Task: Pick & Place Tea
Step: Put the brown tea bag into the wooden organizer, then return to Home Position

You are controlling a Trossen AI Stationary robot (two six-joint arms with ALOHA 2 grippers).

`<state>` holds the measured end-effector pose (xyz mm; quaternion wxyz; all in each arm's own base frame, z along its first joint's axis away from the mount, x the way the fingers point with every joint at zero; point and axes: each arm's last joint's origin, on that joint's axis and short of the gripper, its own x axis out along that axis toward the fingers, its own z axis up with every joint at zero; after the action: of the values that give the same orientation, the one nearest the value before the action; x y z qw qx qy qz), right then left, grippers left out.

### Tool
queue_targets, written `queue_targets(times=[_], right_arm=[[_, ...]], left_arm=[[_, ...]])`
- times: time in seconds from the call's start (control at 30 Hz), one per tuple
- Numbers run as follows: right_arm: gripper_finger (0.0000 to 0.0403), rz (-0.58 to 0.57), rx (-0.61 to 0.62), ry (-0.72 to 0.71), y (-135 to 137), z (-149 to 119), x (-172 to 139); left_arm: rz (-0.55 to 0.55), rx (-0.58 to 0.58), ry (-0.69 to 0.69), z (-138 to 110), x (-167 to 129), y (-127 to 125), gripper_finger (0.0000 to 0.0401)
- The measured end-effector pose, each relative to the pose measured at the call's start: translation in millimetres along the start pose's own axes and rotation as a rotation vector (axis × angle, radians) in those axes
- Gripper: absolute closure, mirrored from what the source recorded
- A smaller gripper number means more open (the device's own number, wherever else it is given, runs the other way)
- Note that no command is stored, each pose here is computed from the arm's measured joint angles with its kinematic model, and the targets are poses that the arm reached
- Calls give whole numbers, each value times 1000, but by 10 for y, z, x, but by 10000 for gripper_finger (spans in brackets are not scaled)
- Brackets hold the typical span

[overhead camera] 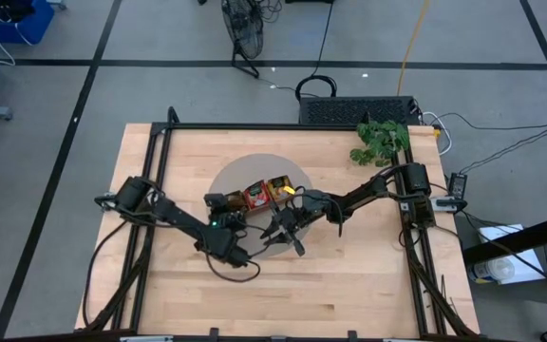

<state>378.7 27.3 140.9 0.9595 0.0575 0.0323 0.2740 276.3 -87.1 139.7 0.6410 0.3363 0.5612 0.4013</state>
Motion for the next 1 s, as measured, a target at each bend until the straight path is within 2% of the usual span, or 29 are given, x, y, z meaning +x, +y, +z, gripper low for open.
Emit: queue_targets(times=[0.23, 0.37, 0.5, 0.6, 0.8, 1.0], right_arm=[[328, 0, -18, 0, 0, 0, 0], [328, -1, -19, 0, 0, 0, 0], [328, 0, -19, 0, 0, 0, 0], [328, 0, -19, 0, 0, 0, 0], [328, -2, -22, -6, 0, 7, 0], [328, -5, -23, -13, -11, 12, -6]], left_arm=[[-75, 20, 67, -19, -12, -29, 384], [-82, -9, 69, -19, -18, -19, 343], [-124, -10, 78, -18, -48, 35, 290], [-162, -56, 85, -23, -89, 117, 250], [-270, -213, 43, 11, -287, 461, 191], [-383, -382, -129, -22, -630, 1001, 162]])
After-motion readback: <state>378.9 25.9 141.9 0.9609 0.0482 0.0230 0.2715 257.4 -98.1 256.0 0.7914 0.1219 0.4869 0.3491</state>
